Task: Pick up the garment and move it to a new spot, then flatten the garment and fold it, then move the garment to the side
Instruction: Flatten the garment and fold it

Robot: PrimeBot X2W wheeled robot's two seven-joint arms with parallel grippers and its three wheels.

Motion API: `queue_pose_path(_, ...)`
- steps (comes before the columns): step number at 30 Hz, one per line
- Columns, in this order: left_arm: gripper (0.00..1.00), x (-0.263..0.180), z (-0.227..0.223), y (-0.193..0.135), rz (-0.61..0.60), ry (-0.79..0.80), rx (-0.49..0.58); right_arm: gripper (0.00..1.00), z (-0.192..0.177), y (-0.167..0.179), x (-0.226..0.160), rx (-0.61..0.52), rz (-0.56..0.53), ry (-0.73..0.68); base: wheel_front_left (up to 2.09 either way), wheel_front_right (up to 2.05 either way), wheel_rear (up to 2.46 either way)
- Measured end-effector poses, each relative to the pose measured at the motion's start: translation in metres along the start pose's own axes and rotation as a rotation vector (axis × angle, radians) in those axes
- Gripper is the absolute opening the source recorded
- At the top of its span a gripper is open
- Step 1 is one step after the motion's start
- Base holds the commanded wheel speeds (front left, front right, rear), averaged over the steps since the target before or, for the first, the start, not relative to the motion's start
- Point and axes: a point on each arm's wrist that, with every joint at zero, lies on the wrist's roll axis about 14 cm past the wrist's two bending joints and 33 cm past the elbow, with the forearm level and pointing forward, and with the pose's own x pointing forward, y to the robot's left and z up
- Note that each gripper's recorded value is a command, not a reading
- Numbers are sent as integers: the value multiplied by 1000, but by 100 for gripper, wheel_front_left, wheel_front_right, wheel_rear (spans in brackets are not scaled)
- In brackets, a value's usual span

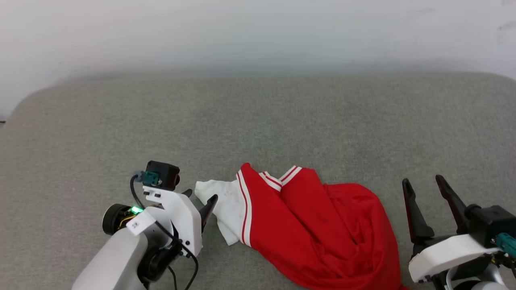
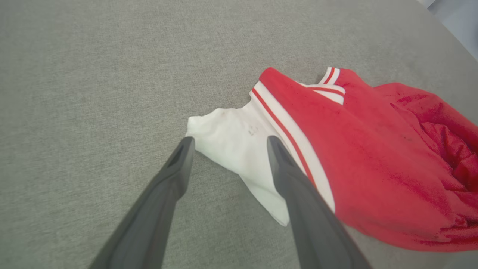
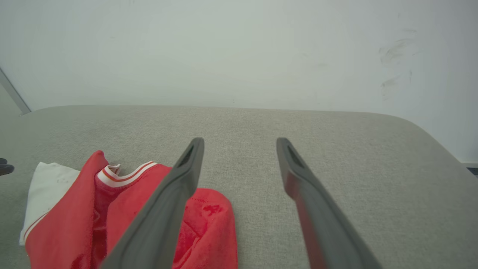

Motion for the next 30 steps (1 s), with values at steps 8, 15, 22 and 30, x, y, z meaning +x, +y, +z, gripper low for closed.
queue_pose_path(8, 100, 29, -54, 0, -55, 310, 2, 100, -17, -12, 12, 3, -33, 36, 0, 0, 0)
queue_pose_path(15, 0, 41, -77, -6, -104, 458, -9, 100, -27, -19, 16, 5, -53, 59, 0, 0, 0)
queue_pose_path(22, 0, 40, -65, -4, -91, 384, 44, 100, -24, -20, 16, 13, -56, 46, 0, 0, 0)
queue_pose_path(30, 0, 3, -23, 31, 50, 201, 55, 100, -16, -18, 12, 20, -52, 21, 0, 0, 0)
